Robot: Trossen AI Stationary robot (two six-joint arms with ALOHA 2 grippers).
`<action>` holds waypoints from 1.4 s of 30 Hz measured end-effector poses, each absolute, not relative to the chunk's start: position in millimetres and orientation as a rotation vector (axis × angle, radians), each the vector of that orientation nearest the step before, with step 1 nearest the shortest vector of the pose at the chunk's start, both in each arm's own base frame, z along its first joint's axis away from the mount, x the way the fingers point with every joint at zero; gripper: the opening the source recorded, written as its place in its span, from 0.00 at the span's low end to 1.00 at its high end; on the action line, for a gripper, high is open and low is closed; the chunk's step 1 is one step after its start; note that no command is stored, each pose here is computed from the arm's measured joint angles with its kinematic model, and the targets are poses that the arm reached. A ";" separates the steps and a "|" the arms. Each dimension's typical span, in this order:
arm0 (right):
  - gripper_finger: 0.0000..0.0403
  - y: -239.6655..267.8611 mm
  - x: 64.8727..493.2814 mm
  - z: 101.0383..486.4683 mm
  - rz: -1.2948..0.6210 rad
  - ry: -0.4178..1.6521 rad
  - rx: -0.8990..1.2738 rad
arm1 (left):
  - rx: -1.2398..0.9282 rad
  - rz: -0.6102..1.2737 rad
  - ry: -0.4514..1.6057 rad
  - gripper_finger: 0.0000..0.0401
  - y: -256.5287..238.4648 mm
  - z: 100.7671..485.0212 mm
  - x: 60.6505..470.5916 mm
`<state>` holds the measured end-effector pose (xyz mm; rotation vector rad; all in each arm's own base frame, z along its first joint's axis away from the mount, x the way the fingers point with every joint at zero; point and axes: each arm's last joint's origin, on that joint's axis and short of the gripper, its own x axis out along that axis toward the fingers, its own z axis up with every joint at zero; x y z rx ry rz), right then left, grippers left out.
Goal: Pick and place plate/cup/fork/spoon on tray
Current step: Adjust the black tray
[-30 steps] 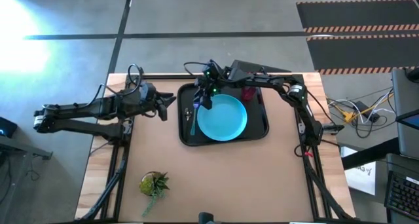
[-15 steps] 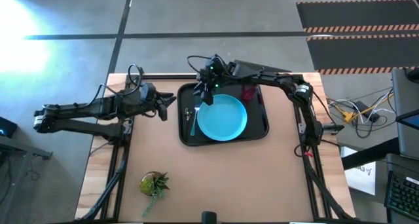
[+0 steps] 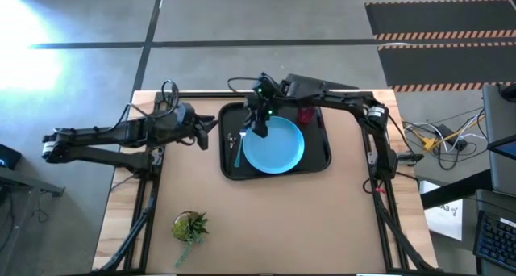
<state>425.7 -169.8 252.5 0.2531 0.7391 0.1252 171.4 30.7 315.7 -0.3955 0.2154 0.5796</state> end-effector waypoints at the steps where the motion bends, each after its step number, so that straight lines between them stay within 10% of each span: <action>1: 0.12 -165.0 425.0 254.1 0.136 0.756 0.254 | -0.393 0.582 0.226 0.22 30.9 314.3 172.5; 7: 0.02 -119.6 412.6 298.2 0.140 0.768 0.134 | -0.370 0.607 0.350 0.22 32.1 298.6 183.2; 16: 0.02 -45.0 333.9 374.1 -0.345 0.951 -0.091 | -0.284 0.820 0.457 0.21 42.0 276.6 198.3; 25: 0.02 -7.1 271.2 419.8 -0.488 0.817 -0.039 | -0.220 0.973 0.643 0.01 77.9 249.5 207.0; 42: 0.02 17.1 256.5 428.9 -0.481 0.765 -0.089 | -0.368 0.887 0.823 0.00 146.5 174.2 244.8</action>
